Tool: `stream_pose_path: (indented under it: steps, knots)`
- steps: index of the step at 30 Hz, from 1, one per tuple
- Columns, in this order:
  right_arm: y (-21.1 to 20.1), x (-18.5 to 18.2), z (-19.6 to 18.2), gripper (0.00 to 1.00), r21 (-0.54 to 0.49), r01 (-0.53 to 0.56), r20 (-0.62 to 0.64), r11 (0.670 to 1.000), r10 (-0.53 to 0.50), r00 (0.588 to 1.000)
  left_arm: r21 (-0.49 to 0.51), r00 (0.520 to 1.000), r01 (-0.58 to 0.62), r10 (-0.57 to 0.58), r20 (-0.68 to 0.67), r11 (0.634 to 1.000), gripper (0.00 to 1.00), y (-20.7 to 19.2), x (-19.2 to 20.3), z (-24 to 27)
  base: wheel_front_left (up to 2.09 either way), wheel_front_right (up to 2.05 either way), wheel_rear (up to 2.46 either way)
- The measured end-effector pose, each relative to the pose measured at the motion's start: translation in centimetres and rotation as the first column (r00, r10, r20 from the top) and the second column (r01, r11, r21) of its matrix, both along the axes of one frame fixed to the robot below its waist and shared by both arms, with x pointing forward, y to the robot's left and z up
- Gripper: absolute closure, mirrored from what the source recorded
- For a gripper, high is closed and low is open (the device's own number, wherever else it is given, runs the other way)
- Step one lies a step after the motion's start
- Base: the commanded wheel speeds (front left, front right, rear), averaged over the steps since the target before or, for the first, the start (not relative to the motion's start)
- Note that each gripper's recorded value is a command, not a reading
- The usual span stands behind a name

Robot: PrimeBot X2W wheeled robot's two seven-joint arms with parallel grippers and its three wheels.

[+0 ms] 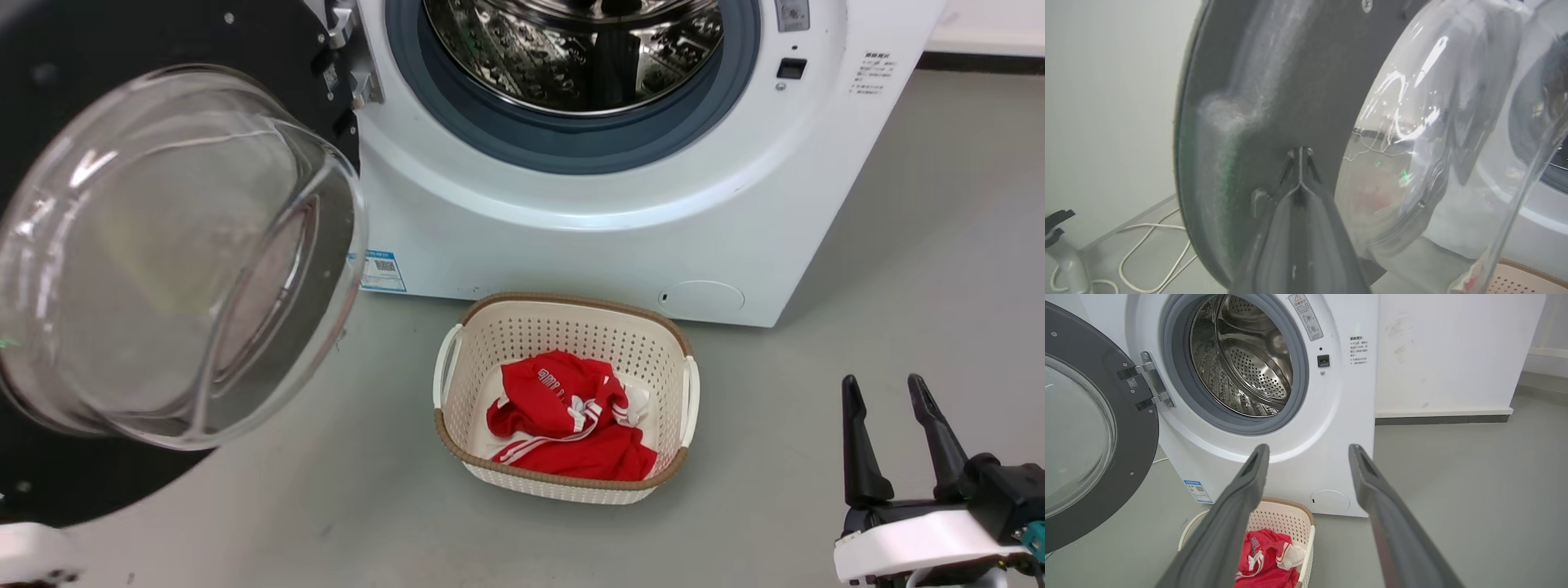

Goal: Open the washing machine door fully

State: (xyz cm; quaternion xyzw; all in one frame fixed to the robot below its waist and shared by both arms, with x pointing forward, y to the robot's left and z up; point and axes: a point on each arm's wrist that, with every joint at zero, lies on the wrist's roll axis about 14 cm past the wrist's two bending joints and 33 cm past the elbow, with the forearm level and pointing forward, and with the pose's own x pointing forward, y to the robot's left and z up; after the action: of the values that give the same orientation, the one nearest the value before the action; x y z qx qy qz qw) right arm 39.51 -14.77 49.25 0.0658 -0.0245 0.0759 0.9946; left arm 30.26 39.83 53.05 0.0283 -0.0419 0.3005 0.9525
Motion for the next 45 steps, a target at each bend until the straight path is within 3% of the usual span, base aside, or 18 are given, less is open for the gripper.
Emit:
stream_pose_path:
  steps: [8,20,28,37,38,39,40,45]
  knots:
    - [-0.2,0.6,-0.1,0.0,-0.006,0.006,0.001,1.0,-0.006,1.0,0.018,0.997,-0.053,0.054,-0.059,0.998,1.0,4.4,0.6,-0.5,0.0,0.0,0.0]
    - [0.2,1.0,-0.1,0.0,-0.011,-0.007,0.003,1.0,0.007,1.0,0.041,0.991,-0.067,0.072,-0.114,0.997,1.0,7.6,2.7,-0.5,0.0,0.0,0.0]
    - [-0.2,0.1,0.8,0.0,0.006,0.006,0.021,1.0,-0.006,1.0,0.017,0.994,-0.061,0.062,-0.088,0.998,1.0,6.0,1.4,-1.1,0.0,0.0,0.0]
    - [-0.5,-1.4,1.4,0.0,0.007,0.015,0.035,1.0,-0.015,0.999,-0.062,0.998,-0.03,0.027,-0.048,0.998,1.0,0.0,-2.3,-3.4,0.0,0.0,0.0]
    - [-0.5,-1.5,1.5,0.0,0.007,0.015,0.037,1.0,-0.015,0.999,-0.079,0.999,-0.018,0.015,-0.045,0.997,0.69,-0.9,-2.5,-3.7,0.0,0.0,0.0]
    - [-0.5,-1.5,1.6,0.0,0.006,0.013,0.041,1.0,-0.014,0.999,-0.094,0.999,-0.008,0.003,-0.045,0.996,0.52,-1.8,-2.8,-4.1,0.0,0.0,0.0]
    - [-0.4,-1.5,1.7,0.0,0.005,0.013,0.044,1.0,-0.013,0.999,-0.109,0.999,0.008,-0.013,-0.043,0.994,0.0,-2.9,-2.9,-4.4,0.0,0.0,0.0]
    - [-0.3,-2.2,1.9,0.0,-0.003,0.006,0.049,1.0,-0.005,0.999,-0.131,0.998,0.065,-0.067,-0.013,0.989,0.0,-6.0,-3.3,-4.2,0.0,0.0,0.0]
